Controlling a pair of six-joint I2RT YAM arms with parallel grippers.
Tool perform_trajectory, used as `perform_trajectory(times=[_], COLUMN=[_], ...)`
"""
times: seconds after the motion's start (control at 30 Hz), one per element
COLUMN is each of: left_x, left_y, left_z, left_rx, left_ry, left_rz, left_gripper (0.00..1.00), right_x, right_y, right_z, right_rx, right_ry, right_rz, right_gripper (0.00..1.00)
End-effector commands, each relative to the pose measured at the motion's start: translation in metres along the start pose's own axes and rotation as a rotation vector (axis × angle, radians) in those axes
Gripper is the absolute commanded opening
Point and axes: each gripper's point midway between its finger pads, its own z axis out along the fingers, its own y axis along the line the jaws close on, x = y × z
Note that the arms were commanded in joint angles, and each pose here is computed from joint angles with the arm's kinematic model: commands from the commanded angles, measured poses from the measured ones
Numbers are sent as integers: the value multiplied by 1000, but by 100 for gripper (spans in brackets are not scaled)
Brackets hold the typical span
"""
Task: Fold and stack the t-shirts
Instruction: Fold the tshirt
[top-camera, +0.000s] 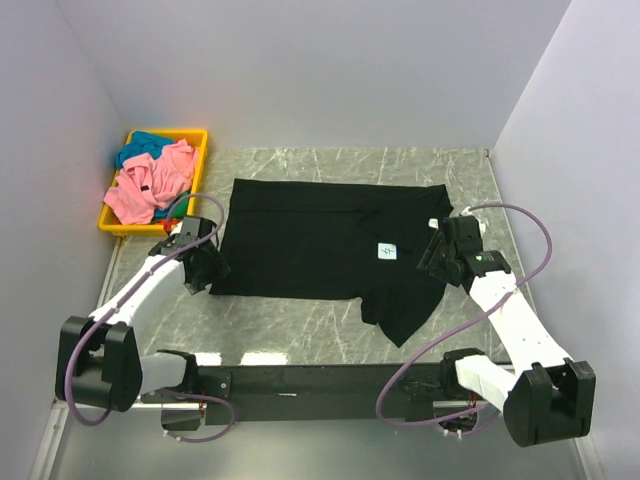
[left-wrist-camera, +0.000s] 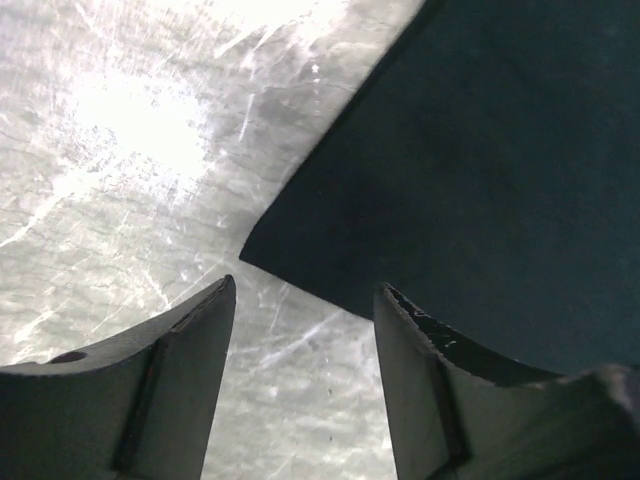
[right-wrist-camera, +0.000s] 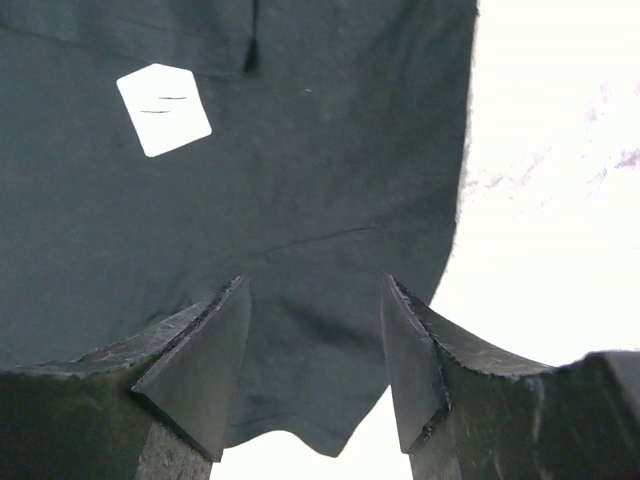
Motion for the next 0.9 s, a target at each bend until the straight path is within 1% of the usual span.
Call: perform_trajectory(times=[0.0, 0.17, 0.3, 0.53, 0.6, 0.63, 0.67, 0.73, 0.77, 0.83, 0.87], left_x=[-5, -1, 2, 18, 20, 21, 22, 23, 23, 22, 22], left_y=[-2, 8, 10, 16, 16, 16, 16, 17, 17, 17, 16], left_z=[11, 20, 27, 41, 43, 44, 44, 44, 44, 42, 41], left_rx=[-15, -79, -89, -118, -120, -119, -117, -120, -121, -117, -109], left_ry=[-37, -23, -17, 39, 50, 51, 55, 59, 60, 59, 55], left_rz=[-62, -45, -49, -33, -28, -28, -27, -24, -22, -23, -21], left_gripper=[62, 60, 60, 60, 56, 52, 42, 30, 19, 9, 1], right_x=[-3, -1, 4, 6, 9, 10, 12, 16, 18, 18, 21], right_y=[-6, -11, -12, -20, -22, -23, -23, -26, -29, -35, -39], right_z=[-1, 2, 7, 12, 14, 14, 16, 18, 20, 21, 23], right_rx=[18, 36, 38, 79, 87, 89, 90, 95, 102, 106, 111], right_ry=[-41, -49, -37, -38, -29, -26, -18, -4, 5, 12, 21], right_rz=[2, -5, 1, -5, 1, 6, 6, 23, 32, 66, 80], right_gripper=[61, 61, 61, 61, 61, 61, 61, 61, 61, 61, 60])
